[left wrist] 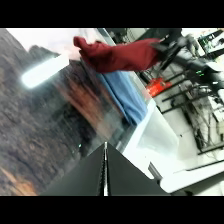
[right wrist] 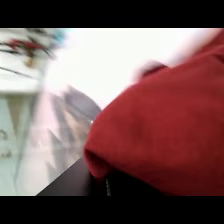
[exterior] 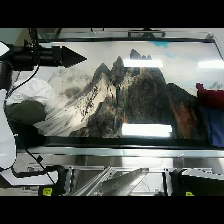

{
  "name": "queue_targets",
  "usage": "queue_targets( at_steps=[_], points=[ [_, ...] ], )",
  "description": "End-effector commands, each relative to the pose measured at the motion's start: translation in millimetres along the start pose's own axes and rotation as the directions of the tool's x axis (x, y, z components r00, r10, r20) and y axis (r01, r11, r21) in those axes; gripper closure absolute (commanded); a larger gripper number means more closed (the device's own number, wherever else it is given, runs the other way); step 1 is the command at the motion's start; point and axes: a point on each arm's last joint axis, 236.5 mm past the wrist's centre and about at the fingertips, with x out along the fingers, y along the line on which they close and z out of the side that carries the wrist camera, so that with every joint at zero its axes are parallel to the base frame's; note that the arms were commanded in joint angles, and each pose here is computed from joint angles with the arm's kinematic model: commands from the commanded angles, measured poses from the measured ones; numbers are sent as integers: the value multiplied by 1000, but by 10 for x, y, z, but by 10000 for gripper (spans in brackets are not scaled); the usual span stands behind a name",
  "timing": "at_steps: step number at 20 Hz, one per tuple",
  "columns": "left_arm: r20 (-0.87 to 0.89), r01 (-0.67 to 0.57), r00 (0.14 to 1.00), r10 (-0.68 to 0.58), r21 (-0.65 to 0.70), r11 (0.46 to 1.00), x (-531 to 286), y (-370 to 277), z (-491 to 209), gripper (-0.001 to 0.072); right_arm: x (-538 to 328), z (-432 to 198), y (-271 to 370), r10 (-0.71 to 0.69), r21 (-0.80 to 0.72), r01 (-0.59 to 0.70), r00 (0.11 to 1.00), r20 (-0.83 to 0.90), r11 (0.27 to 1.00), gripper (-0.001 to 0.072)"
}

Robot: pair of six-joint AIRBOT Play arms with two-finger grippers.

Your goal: Fold the shirts.

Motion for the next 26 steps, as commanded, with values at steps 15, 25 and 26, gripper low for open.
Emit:
queue_targets(
  at_steps=[15, 25, 26],
  points=[
    [-59, 26, 998, -29, -39, 999, -6, -67, -139, 694, -1166, -1239, -1872, -586, 155, 683, 704, -401, 714, 149],
    [-62, 29, 998, -31, -38, 999, -8, -75, -146, 694, -667, -1238, -355, -82, 363, 232, 920, -383, 902, 308],
    [-59, 27, 998, -29, -36, 999, -9, -78, -137, 696, -602, -1210, -95, -17, 349, 152, 932, -362, 925, 334]
  ],
)
